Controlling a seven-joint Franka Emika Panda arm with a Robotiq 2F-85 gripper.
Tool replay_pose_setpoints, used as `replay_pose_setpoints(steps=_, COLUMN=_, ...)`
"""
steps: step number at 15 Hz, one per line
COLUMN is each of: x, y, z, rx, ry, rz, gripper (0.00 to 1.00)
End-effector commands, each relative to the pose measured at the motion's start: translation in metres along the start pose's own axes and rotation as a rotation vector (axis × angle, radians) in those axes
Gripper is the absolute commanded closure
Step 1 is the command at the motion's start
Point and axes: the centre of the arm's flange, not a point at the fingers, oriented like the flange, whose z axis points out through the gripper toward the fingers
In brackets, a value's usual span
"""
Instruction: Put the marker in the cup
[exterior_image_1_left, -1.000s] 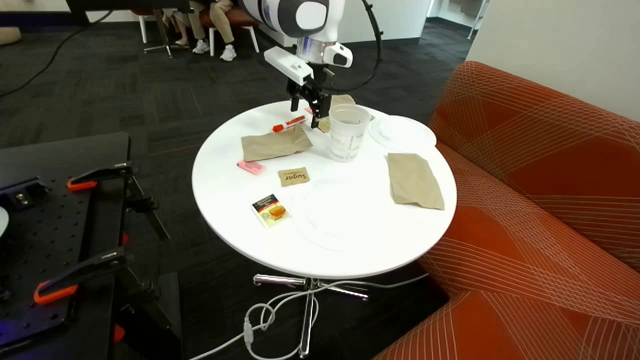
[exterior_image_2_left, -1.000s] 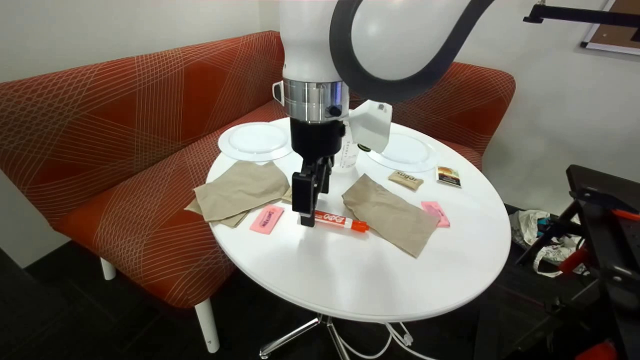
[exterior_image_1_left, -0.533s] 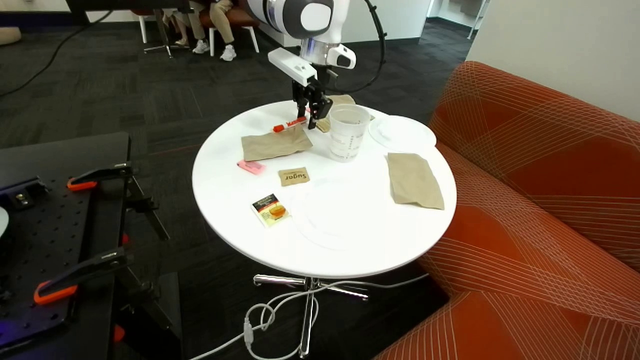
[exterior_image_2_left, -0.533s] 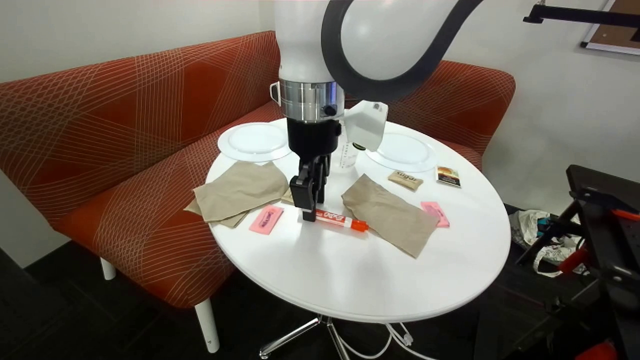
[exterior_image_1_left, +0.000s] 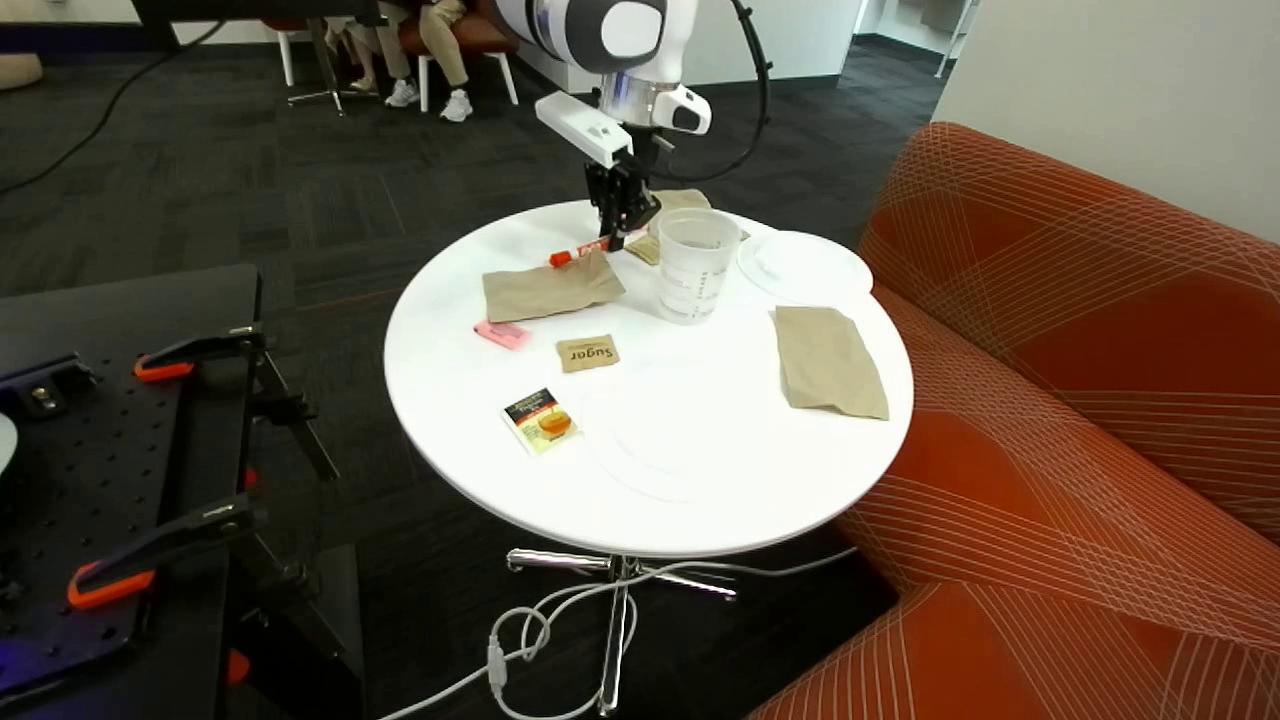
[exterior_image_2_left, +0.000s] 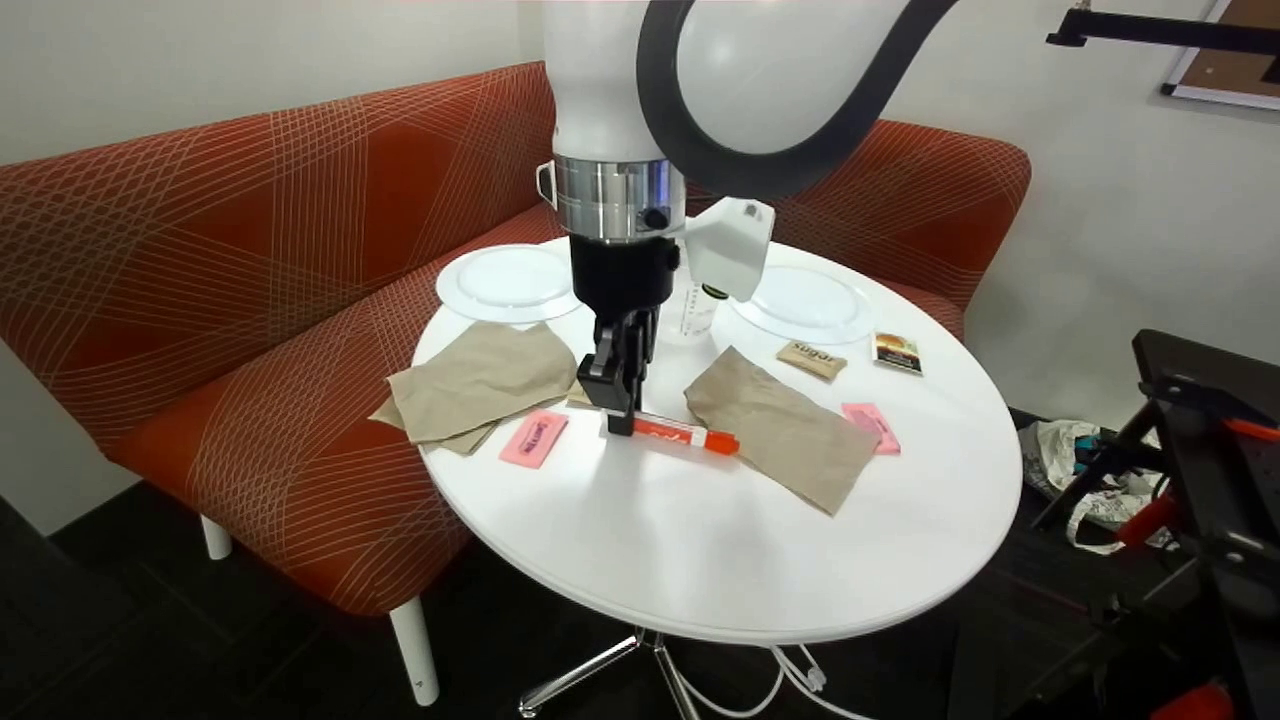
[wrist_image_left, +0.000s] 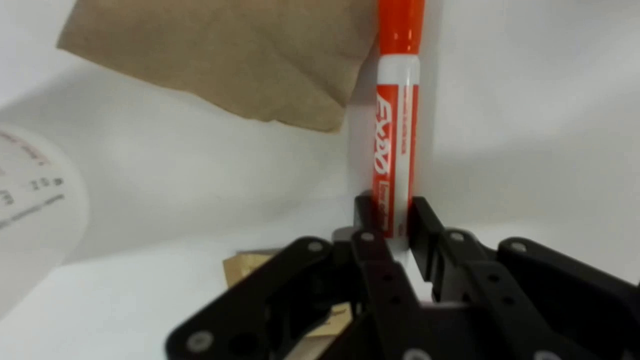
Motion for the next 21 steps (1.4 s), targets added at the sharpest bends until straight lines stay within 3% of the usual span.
replay_pose_setpoints(steps=1, x=-0.012, y=-0.014, z=-0.033, rx=-0.013, ry=-0.006, rz=0.057, gripper=0.95)
replay_pose_setpoints(steps=10, x=-0.044, y=-0.043, z=-0.159, rx=-0.093, ry=0.023, rz=0.195, gripper=0.95)
replay_pose_setpoints(steps=15, x=-0.057, y=-0.049, z=-0.233, rx=-0.142, ry=0.064, rz=0.183, gripper=0.95)
replay_pose_setpoints(steps=16, x=-0.04, y=-0.047, z=-0.209, rx=-0.11, ry=0.063, rz=0.176, gripper=0.95)
replay_pose_setpoints(steps=17, x=-0.042, y=-0.047, z=-0.22, rx=-0.112, ry=0.073, rz=0.174, gripper=0.79)
replay_pose_setpoints(steps=21, x=-0.04, y=-0.047, z=-0.208, rx=-0.112, ry=0.056, rz=0.173, gripper=0.79)
